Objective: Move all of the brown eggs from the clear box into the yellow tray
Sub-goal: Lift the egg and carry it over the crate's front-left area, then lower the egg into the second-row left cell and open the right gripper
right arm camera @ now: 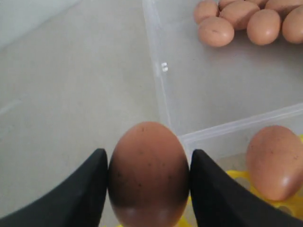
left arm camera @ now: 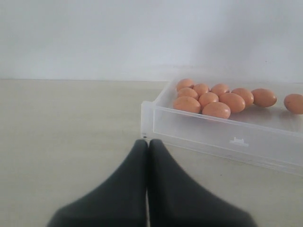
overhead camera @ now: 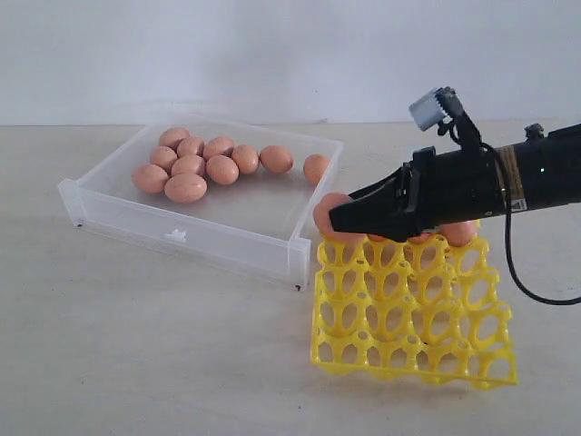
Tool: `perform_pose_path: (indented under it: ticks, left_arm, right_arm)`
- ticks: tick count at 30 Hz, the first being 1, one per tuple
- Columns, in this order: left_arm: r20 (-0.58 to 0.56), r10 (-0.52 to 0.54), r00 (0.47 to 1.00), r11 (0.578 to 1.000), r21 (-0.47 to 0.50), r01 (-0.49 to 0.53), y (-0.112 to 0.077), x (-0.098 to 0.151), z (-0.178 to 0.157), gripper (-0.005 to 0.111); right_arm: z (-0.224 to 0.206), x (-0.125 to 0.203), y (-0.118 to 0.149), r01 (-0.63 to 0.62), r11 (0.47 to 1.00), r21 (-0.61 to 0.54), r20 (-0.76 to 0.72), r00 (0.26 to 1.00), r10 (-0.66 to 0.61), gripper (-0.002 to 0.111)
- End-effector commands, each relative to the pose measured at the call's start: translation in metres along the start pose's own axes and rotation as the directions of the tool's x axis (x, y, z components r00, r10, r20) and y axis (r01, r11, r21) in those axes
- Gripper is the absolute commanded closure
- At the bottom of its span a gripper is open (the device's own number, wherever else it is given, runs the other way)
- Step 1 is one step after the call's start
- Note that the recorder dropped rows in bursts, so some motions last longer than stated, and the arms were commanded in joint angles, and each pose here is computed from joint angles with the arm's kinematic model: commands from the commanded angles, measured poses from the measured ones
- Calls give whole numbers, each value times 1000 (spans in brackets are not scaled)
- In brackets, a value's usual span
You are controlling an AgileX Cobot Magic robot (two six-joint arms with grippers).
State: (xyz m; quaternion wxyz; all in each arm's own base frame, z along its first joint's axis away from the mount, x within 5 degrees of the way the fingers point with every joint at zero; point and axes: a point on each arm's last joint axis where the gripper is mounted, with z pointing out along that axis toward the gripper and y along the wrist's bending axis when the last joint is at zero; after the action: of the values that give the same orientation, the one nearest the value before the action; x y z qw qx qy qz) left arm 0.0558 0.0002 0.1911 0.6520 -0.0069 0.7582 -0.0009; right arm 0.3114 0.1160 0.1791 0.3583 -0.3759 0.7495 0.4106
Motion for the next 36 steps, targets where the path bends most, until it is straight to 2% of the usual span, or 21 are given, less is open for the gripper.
perform_pose_path:
  ticks: [1,6,9,13,15,24,36]
  left_arm:
    - [5,-4,1000,1000,6,4,0,-1,0,111]
    - [5,-4,1000,1000,6,4,0,-1,0,111]
    - [5,-4,1000,1000,6,4,0,-1,0,111]
    - [5,-4,1000,1000,6,4,0,-1,0,111]
    - [5,-4,1000,1000,6,4,0,-1,0,111]
    - [5,-4,1000,1000,6,4,0,-1,0,111]
    - [5,-4,1000,1000,6,4,0,-1,0,111]
  right_arm:
    - [9,2,-4,150,987,51,-46,988,-147,109]
    - [25,10,-11,307,942,138,-130,948,-290,109]
    - [32,7,-14,305,934,186,-85,952,-294,109]
    - [31,0,-20,354,897,266,-39,933,-357,109]
    - [31,0,-23,321,901,292,-21,944,-329,109]
    - [39,12,-19,263,949,176,-15,964,-265,109]
    - [39,15,-20,276,944,182,-48,961,-272,107]
